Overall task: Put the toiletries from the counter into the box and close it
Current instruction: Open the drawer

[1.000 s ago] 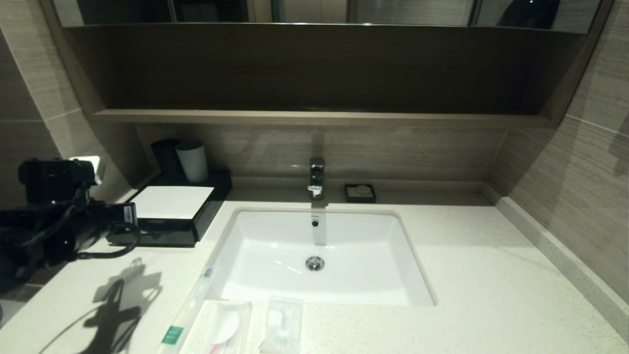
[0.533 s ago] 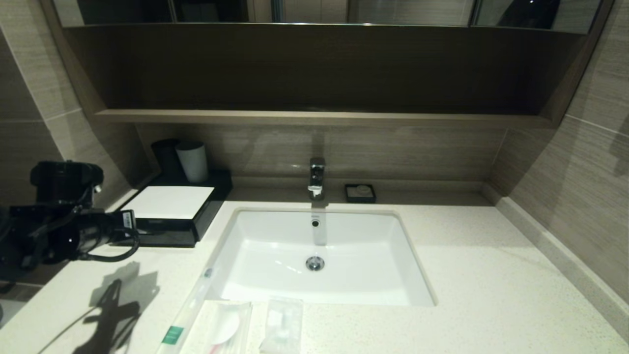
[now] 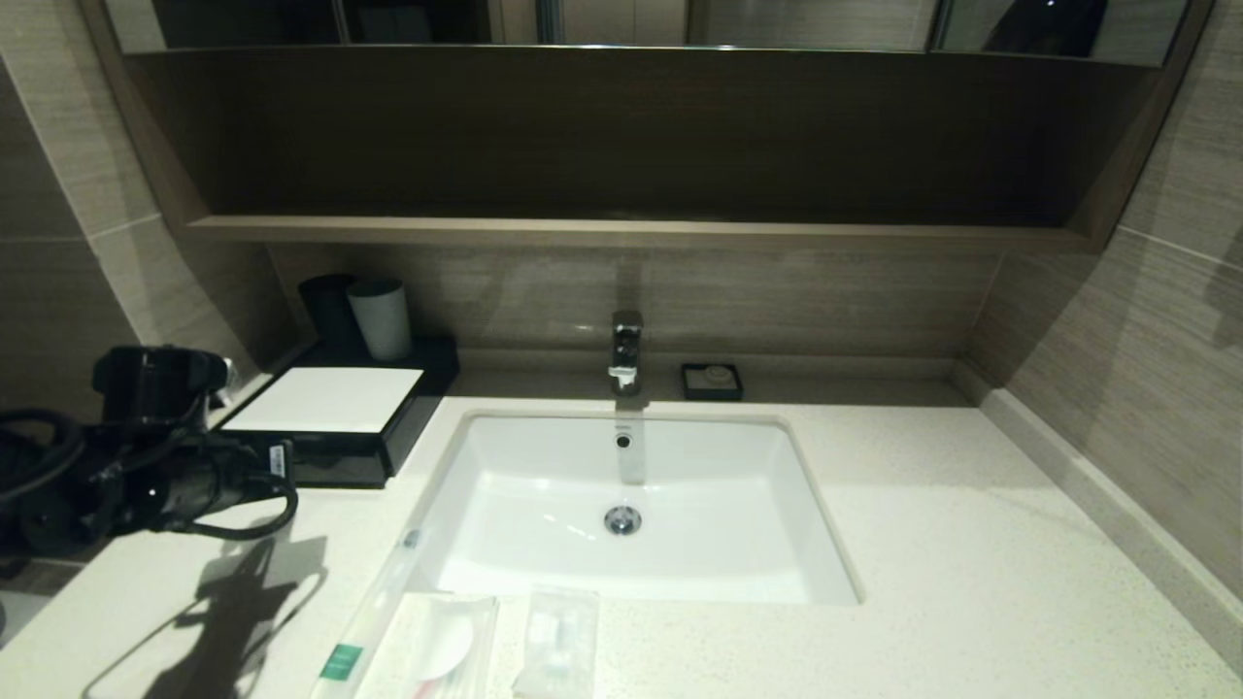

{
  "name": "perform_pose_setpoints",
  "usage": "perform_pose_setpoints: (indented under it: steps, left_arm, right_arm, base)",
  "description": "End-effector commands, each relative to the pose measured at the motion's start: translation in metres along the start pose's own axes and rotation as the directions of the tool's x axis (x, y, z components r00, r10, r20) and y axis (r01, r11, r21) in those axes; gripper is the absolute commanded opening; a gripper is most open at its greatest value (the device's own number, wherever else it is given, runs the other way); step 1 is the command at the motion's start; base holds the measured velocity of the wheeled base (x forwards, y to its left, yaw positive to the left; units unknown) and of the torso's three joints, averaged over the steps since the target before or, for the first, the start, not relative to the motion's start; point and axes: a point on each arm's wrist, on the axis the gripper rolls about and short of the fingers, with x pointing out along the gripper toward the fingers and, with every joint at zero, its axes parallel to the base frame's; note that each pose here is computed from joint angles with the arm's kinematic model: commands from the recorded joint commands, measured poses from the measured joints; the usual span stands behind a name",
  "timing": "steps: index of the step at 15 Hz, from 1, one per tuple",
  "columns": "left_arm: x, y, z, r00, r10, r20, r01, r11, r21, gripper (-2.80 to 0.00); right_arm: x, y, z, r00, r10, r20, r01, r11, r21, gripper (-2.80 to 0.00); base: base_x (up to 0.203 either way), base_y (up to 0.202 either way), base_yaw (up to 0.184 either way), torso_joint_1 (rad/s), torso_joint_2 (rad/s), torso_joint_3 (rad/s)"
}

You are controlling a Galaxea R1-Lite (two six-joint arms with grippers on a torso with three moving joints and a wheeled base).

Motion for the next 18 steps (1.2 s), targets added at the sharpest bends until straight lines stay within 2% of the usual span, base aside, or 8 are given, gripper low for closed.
perform_pose_setpoints:
  steps: [1,4,7,18]
  left_arm:
    - [0.002,0.007,0.000,0.999,-0.046,0.012,0.046,0.999,-0.019,-2.80]
    - [0.011,0.016,0.001,0.999,-0.028,0.029,0.029,0.999,-0.033,-2.80]
    - [0.023,0.020,-0.001,0.999,-0.014,0.036,0.015,1.000,-0.012,-2.80]
    - [0.040,0.019,-0.004,0.998,-0.034,0.059,0.034,0.999,-0.009,-2.80]
  right_arm:
    - [0.000,0.000,0.000,1.000,0.000,-0.001,0.000,1.000,-0.001,-2.80]
    - [0.000,0.000,0.000,1.000,0.000,-0.001,0.000,1.000,0.000,-2.80]
    - [0.000,0.000,0.000,1.000,0.000,0.000,0.000,1.000,-0.001,-2.80]
    - [0.000,0.000,0.000,1.000,0.000,0.000,0.000,1.000,-0.001,-2.80]
  base:
    - [0.000,0.000,0.000,0.000,0.00,0.000]
    - [0.000,0.000,0.000,0.000,0.00,0.000]
    - [0.000,0.000,0.000,0.000,0.00,0.000]
    - [0.000,0.000,0.000,0.000,0.00,0.000]
